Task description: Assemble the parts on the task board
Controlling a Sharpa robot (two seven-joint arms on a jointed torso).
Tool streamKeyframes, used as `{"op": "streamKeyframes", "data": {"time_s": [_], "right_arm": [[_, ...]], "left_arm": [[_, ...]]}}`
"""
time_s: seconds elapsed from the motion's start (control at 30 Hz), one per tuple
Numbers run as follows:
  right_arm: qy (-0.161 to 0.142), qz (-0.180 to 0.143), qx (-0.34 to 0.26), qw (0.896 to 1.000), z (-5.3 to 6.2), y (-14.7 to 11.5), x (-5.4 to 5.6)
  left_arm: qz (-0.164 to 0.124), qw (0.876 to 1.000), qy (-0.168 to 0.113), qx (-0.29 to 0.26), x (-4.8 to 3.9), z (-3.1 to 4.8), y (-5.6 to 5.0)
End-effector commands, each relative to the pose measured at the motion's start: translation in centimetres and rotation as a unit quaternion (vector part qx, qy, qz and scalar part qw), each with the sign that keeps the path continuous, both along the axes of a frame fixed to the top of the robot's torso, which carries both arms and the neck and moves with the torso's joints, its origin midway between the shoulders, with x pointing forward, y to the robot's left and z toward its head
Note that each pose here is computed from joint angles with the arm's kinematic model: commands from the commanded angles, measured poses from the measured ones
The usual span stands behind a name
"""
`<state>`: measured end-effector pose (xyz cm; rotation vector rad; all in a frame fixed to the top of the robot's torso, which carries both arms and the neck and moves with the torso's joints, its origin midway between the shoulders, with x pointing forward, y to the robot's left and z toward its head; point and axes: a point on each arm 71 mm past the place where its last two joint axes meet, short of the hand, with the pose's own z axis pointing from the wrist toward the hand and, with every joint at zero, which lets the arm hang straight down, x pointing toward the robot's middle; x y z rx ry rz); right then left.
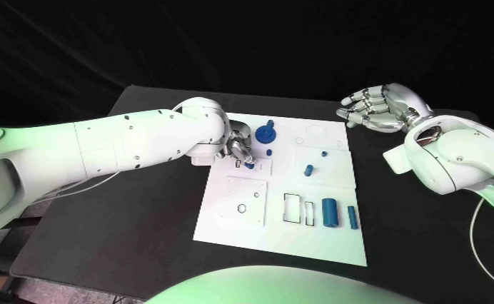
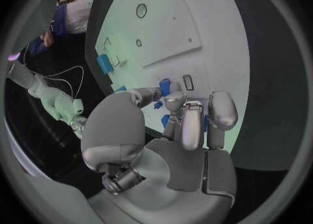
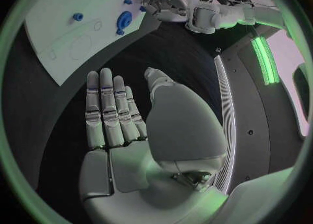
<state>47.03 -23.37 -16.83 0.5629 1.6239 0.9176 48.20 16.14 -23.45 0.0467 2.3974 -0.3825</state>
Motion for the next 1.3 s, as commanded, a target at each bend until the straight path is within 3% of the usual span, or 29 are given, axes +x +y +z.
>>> {"op": "streamKeyframes", "data": {"time_s": [0.03,1.3], "right_arm": [[-0.004,0.006,-0.002,1.0,0.04,0.1,-0.04],[-0.004,-0.002,0.002,1.0,0.07,-0.21,-0.07]], "left_arm": [[-0.006,1.0,0.017,-0.003,-0.28,-0.3,-0.32],[-0.01,1.0,0.026,0.0,-0.19,-0.58,-0.66]]}}
